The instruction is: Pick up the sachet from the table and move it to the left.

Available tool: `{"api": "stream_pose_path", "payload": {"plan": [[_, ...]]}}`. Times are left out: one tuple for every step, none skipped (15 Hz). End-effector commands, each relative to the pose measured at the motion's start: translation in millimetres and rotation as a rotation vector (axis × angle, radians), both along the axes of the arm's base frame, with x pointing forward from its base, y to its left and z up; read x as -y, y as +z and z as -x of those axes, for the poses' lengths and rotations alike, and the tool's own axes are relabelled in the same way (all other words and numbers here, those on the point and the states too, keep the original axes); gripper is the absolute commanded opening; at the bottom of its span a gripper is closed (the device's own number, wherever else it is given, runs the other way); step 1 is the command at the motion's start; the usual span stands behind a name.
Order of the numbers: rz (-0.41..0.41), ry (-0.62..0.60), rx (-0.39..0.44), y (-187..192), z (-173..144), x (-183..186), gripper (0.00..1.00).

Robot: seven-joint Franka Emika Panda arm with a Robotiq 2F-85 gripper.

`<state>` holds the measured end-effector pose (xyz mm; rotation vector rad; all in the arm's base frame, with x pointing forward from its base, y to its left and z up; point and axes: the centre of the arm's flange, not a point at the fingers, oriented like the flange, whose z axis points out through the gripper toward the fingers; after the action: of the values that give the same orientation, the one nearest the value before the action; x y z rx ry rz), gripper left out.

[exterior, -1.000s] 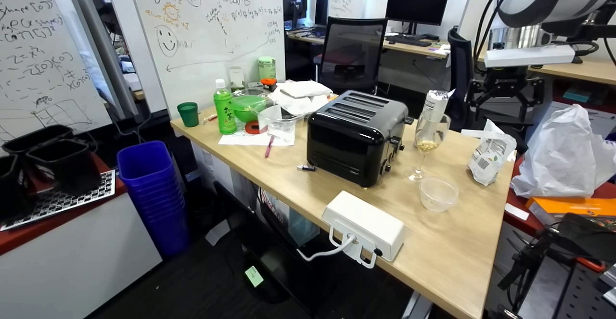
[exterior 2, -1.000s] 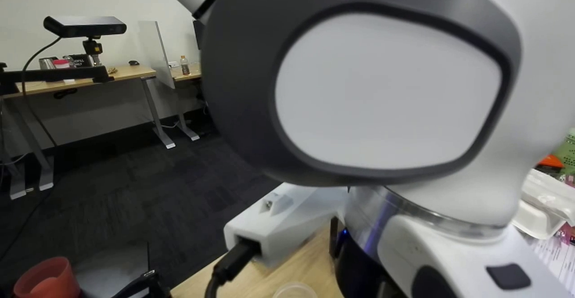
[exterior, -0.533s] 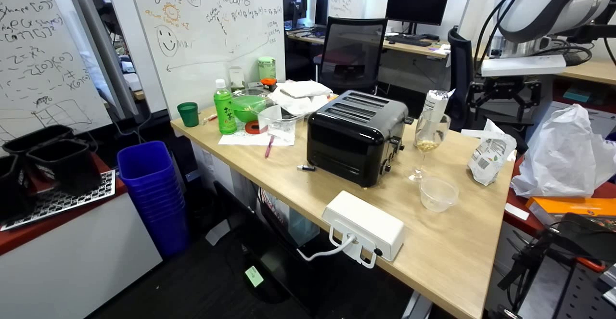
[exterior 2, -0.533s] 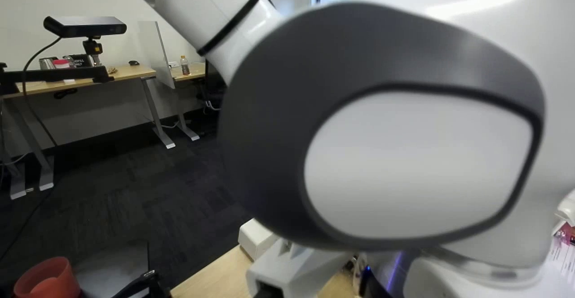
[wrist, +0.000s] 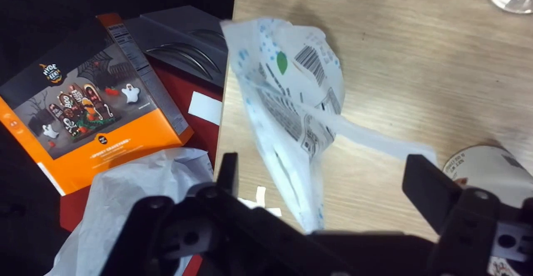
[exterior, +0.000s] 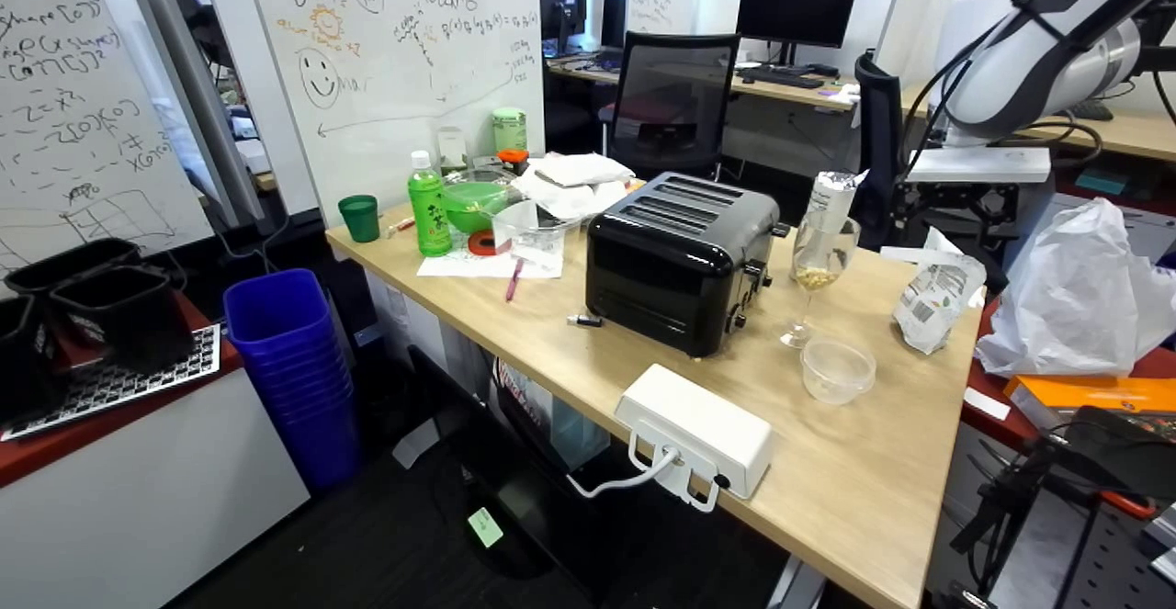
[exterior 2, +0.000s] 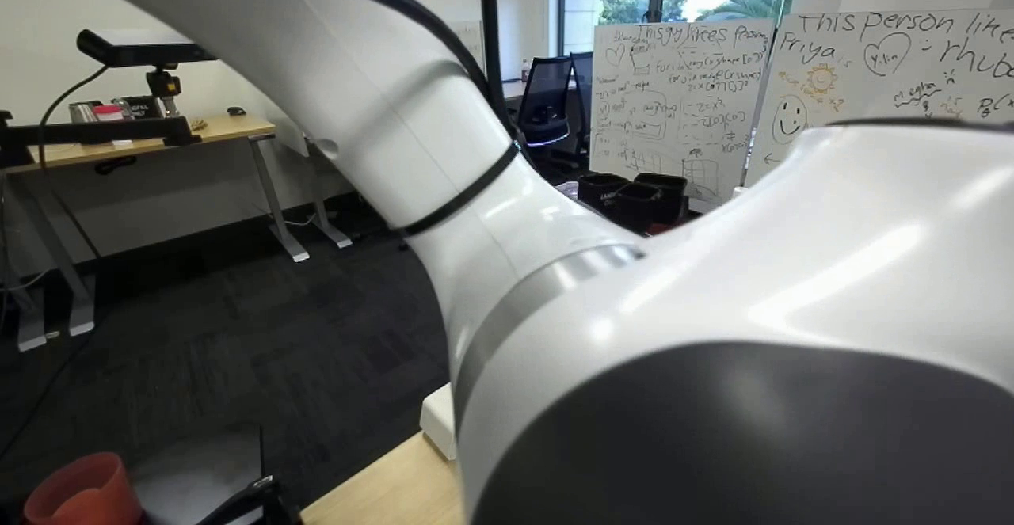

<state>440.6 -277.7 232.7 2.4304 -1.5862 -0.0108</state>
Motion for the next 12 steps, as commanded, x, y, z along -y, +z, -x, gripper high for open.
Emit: {"api": "stream_pose_path", "payload": {"plan": [[0.062,-0.032,0.021,-14.7,-8.5,16.3,1.0],[0.07,-0.041,0.022,-17.4,-9.0,20.0,1.0],[0.076,-0.047,0.021,-21.2,-9.6,22.6,1.0],[0.083,-0.05,0.019,-24.7,-10.5,24.2,1.0],[0.087,-0.051,0.015,-28.3,-11.4,24.5,1.0],[0.093,-0.05,0.008,-31.8,-12.1,23.8,1.0],[0.097,-0.05,0.003,-34.6,-13.2,23.2,1.0],[0.104,-0.05,-0.003,-38.1,-13.9,22.8,1.0],[0.106,-0.051,-0.008,-40.3,-14.9,22.7,1.0],[0.109,-0.052,-0.015,-42.8,-14.9,23.0,1.0],[0.112,-0.053,-0.02,-44.3,-15.1,23.3,1.0],[0.112,-0.052,-0.027,-45.7,-14.6,23.6,1.0]]}}
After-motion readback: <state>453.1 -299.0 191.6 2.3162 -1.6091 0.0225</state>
